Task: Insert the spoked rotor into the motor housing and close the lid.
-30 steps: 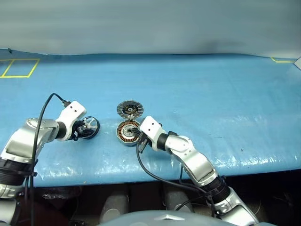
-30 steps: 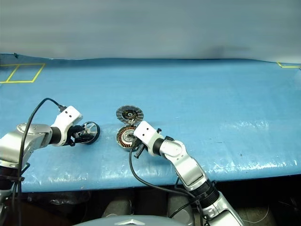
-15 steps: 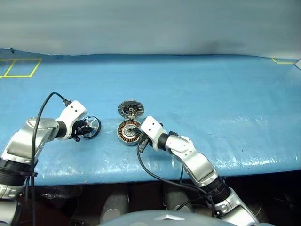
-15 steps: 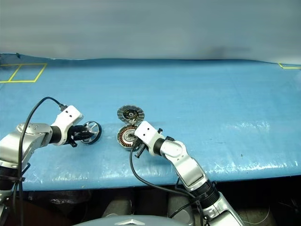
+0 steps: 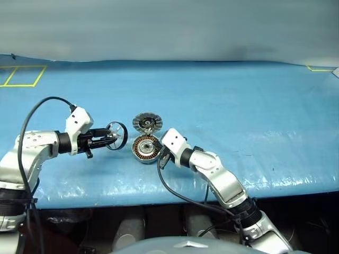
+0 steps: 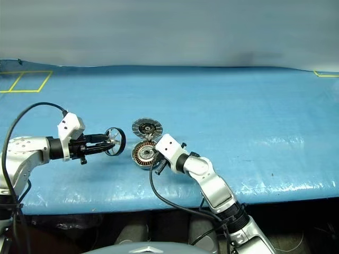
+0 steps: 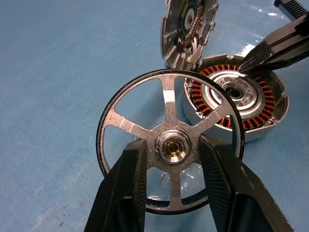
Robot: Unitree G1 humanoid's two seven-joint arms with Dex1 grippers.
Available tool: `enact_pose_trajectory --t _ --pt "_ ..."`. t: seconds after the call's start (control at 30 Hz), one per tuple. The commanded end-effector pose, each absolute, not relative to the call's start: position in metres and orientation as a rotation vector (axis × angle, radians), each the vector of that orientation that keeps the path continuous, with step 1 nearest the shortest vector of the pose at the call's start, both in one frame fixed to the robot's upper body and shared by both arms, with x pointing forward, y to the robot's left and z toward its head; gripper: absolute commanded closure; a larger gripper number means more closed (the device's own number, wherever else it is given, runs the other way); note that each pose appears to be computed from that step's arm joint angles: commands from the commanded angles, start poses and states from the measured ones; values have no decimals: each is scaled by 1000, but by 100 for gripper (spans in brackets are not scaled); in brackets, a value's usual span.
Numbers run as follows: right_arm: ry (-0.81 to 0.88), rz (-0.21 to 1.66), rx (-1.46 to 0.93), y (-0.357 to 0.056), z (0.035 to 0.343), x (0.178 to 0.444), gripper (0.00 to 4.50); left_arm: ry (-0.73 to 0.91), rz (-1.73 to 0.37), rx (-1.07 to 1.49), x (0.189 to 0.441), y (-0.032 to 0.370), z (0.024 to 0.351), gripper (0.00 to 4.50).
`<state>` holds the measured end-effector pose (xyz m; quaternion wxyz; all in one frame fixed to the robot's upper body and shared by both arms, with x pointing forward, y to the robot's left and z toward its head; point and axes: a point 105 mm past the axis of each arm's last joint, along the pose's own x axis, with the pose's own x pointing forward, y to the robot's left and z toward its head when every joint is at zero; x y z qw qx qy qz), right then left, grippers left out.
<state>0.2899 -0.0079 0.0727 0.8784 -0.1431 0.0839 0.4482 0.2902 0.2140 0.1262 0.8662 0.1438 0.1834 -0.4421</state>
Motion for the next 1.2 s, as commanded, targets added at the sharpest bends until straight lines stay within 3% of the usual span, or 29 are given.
enact_pose_trajectory --t 0.03,0.63,1.2 --pt "124 935 -278 -10 84 291 450 331 -980 305 286 212 139 280" --pt "129 951 -288 -31 77 279 450 218 -1196 294 292 163 149 280" --pt "129 895 -308 -37 74 280 450 278 -1266 336 300 152 133 280"
